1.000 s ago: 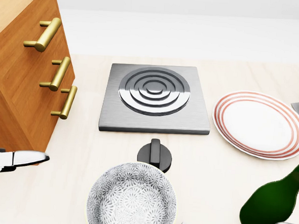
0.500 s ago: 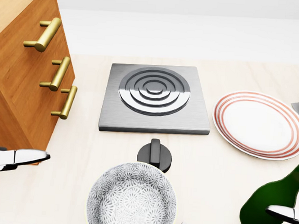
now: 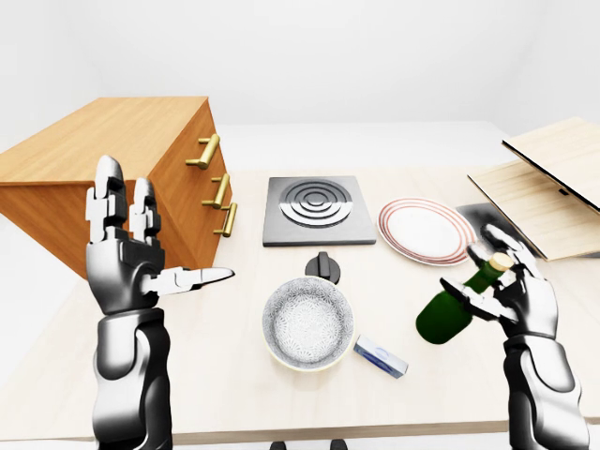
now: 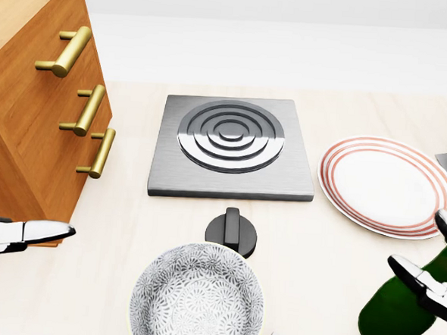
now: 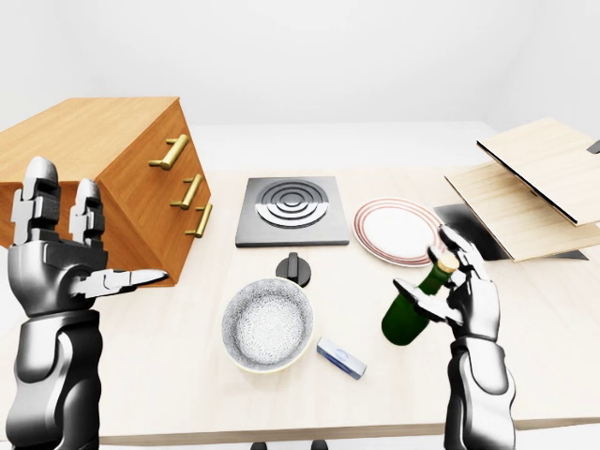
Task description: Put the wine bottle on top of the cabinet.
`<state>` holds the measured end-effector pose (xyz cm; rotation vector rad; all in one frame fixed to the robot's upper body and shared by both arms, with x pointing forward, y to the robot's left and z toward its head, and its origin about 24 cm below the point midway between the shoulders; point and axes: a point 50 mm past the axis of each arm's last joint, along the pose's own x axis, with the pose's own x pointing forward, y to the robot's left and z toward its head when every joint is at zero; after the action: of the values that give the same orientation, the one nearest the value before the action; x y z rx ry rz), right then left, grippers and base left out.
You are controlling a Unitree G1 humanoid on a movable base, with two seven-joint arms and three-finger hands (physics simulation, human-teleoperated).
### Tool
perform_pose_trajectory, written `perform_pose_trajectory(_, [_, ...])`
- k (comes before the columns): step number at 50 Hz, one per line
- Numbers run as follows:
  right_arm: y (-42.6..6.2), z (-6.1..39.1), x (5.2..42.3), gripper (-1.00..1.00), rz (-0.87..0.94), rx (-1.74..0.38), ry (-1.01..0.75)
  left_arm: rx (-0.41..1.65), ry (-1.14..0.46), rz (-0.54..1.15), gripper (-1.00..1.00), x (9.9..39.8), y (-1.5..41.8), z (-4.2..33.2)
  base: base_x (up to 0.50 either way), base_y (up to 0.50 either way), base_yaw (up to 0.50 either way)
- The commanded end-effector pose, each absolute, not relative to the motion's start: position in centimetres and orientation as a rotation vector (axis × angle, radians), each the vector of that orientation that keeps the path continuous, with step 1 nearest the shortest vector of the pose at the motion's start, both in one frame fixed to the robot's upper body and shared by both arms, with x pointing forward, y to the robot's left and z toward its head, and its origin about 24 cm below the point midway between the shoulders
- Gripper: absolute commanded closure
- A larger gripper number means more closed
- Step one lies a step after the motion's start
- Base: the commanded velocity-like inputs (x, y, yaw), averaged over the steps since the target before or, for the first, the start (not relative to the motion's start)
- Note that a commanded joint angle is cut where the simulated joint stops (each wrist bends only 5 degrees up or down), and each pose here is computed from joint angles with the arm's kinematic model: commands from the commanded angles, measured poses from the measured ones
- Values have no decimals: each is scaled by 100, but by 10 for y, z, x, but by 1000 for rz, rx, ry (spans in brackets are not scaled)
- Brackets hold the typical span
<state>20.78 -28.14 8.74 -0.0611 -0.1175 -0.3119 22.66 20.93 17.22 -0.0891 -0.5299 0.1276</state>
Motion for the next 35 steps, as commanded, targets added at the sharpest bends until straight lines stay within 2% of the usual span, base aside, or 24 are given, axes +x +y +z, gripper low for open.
perform_pose_trajectory(1, [-277,72,219,100,-291,-5,-63,-105,-454,136,-100,233,206,156,0,0,0])
perform_pose_trajectory(15, [-271,84,211,100,-285,-25,-118,-109,-450,134,-100,234,205,155,0,0,0])
perform_pose_trajectory(28, [-239,99,212,100,-184,-79,-180,-105,-434,136,-100,236,207,152,0,0,0])
perform_pose_trajectory(35, [-230,130,205,100,-121,-64,-323,-104,-432,142,-100,237,208,152,0,0,0])
